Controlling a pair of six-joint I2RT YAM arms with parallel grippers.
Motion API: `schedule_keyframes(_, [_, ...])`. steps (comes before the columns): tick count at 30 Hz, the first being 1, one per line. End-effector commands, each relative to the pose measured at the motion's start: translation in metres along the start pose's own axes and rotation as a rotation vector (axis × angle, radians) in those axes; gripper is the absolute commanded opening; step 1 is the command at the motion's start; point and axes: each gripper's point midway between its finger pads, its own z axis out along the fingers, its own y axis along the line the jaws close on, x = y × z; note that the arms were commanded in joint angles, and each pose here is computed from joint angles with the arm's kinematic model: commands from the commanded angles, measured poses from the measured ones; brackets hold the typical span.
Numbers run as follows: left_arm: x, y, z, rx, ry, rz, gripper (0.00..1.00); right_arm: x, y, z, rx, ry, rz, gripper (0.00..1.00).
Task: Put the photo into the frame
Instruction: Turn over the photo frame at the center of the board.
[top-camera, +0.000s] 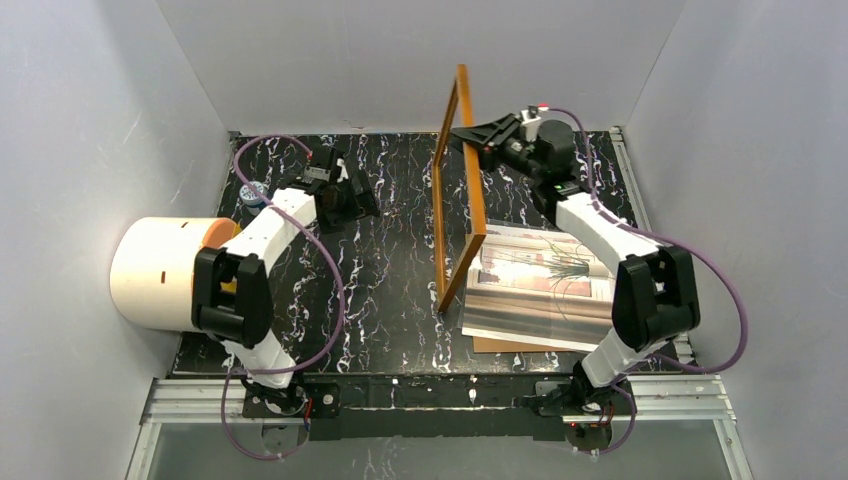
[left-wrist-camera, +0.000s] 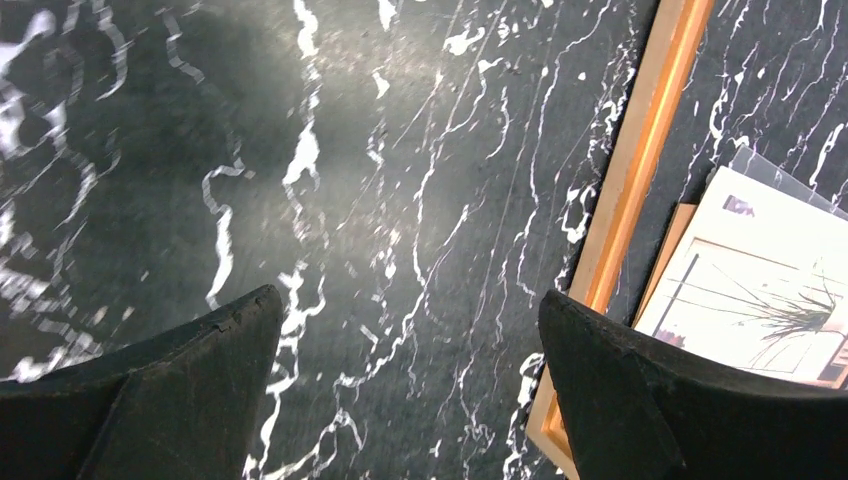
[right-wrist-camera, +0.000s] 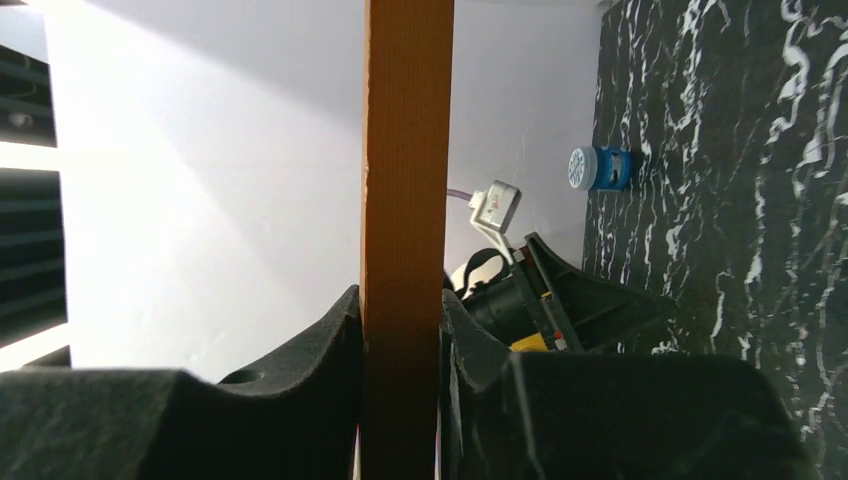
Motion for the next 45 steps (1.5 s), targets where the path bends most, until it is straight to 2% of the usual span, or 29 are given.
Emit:
schedule_keyframes(1, [0.002,-0.025,0.026,0.16,0.045,0.062,0.98,-0.01,-0.06,-0.036,0.082,0.069,-0.089,0.31])
schedule_keyframes(3, [0.007,-0.035,0.039,0.218,0.083,0.067,0.98,-0.014,-0.073,-0.049,0.069,0.095,-0.079,0.34])
schedule_keyframes(5, [0.009,-0.041,0.052,0.253,0.113,0.065,0.98,-0.016,-0.079,-0.059,0.064,0.112,-0.077,0.42])
schedule_keyframes(9, [0.002,-0.047,0.063,0.264,0.114,0.06,0.98,-0.025,-0.081,-0.07,0.076,0.091,-0.094,0.64])
schedule_keyframes(11, [0.0,-0.049,0.067,0.269,0.119,0.057,0.98,-0.03,-0.078,-0.074,0.087,0.068,-0.103,0.71])
schedule_keyframes(15, [0.003,-0.05,0.074,0.273,0.137,0.053,0.98,-0.037,-0.083,-0.081,0.15,0.053,-0.114,0.8])
schedule_keyframes(20, [0.005,-0.051,0.081,0.278,0.147,0.053,0.98,-0.044,-0.083,-0.091,0.209,0.014,-0.144,0.83])
schedule_keyframes(22, [0.007,-0.051,0.085,0.281,0.158,0.052,0.98,-0.045,-0.083,-0.094,0.214,0.007,-0.145,0.82])
schedule_keyframes(27, [0.008,-0.044,0.097,0.251,0.164,0.069,0.98,-0.044,-0.085,-0.097,0.212,0.019,-0.142,0.68])
schedule_keyframes(31, [0.0,-0.034,0.1,0.188,0.139,0.117,0.98,-0.043,-0.102,-0.1,0.284,0.033,-0.157,0.66])
schedule_keyframes(33, [-0.003,-0.029,0.101,0.161,0.134,0.145,0.98,-0.042,-0.114,-0.103,0.329,0.047,-0.167,0.61])
schedule_keyframes(39, [-0.01,-0.013,0.094,0.055,0.123,0.183,0.98,-0.037,-0.143,-0.097,0.363,0.145,-0.182,0.42])
schedule_keyframes(42, [-0.018,-0.002,0.086,-0.015,0.096,0.191,0.98,-0.028,-0.16,-0.083,0.358,0.231,-0.172,0.32])
schedule_keyframes(45, [-0.024,0.012,0.078,-0.109,0.078,0.184,0.98,-0.011,-0.176,-0.062,0.356,0.332,-0.17,0.27])
